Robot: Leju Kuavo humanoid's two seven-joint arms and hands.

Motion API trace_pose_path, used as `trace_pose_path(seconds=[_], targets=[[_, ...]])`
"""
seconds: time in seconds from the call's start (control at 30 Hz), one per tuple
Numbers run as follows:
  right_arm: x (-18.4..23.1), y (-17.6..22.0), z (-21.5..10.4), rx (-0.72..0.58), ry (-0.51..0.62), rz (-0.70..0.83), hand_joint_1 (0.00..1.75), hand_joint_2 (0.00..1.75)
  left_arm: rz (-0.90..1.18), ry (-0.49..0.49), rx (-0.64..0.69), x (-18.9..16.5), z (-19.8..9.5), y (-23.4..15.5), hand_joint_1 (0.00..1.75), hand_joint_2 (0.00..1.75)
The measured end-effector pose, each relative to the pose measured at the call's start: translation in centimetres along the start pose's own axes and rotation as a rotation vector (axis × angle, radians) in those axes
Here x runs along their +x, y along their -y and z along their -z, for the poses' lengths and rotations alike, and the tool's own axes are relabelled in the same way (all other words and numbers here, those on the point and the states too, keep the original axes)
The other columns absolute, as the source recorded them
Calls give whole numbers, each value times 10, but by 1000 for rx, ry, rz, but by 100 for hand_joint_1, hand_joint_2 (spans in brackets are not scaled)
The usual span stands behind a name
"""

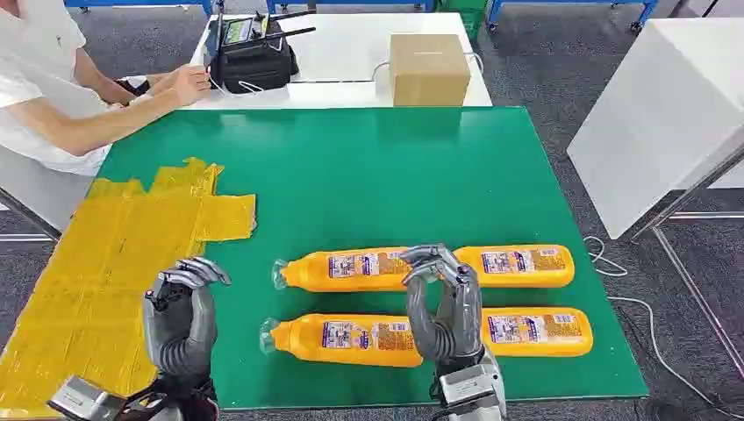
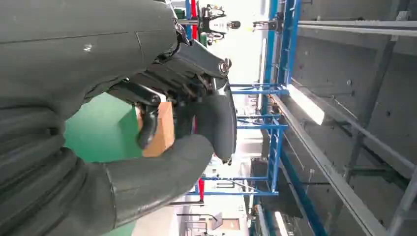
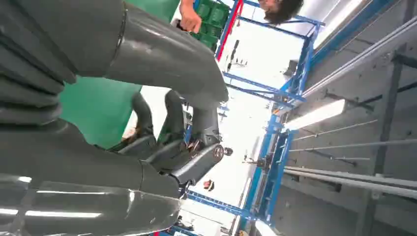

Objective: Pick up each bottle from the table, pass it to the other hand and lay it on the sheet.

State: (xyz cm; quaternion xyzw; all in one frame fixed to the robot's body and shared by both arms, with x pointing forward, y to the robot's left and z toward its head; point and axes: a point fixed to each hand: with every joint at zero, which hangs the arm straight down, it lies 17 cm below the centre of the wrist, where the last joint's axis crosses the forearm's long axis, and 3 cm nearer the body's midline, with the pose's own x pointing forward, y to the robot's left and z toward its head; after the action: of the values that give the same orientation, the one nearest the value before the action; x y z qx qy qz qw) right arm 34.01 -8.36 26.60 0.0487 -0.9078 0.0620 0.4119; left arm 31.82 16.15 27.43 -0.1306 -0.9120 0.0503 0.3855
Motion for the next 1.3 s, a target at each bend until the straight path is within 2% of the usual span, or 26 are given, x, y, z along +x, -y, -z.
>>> trace_pose_path(seconds=[0.1, 0.2, 0.33, 0.43, 0.47, 0.5, 0.53, 0.87, 1.03, 1.17, 1.3], targets=[[-2, 1, 0, -6, -11, 6, 175, 175, 14, -7, 1, -2, 0, 0, 175, 175], [-30, 29, -5, -95, -87, 128, 175, 175, 296, -119, -47, -50, 8, -4, 175, 175], [-68, 72, -18, -163, -143, 82, 175, 175, 388, -165, -89, -88, 9, -9, 175, 175], [-76, 80, -21, -183, -163, 31, 175, 175, 390, -177, -105, -96, 14, -9, 175, 175], [-77, 81, -19, -189, -165, 14, 161, 175, 389, -185, -107, -99, 17, -8, 175, 175], [-77, 83, -18, -195, -165, 2, 7, 175, 388, -186, -109, -101, 21, -8, 26, 175], [-78, 85, -16, -201, -164, -4, 0, 175, 389, -187, -108, -102, 23, -9, 0, 175], [-77, 101, -4, -251, -156, -82, 0, 175, 391, -218, -117, -119, 33, -8, 0, 175], [-77, 111, 12, -256, -155, -203, 0, 175, 382, -222, -117, -124, 39, -7, 0, 175], [-87, 125, 42, -199, -181, -439, 0, 175, 366, -220, -128, -129, 50, -4, 0, 175], [-111, 134, 77, -51, -211, -811, 0, 175, 326, -231, -155, -136, 61, 6, 0, 175]])
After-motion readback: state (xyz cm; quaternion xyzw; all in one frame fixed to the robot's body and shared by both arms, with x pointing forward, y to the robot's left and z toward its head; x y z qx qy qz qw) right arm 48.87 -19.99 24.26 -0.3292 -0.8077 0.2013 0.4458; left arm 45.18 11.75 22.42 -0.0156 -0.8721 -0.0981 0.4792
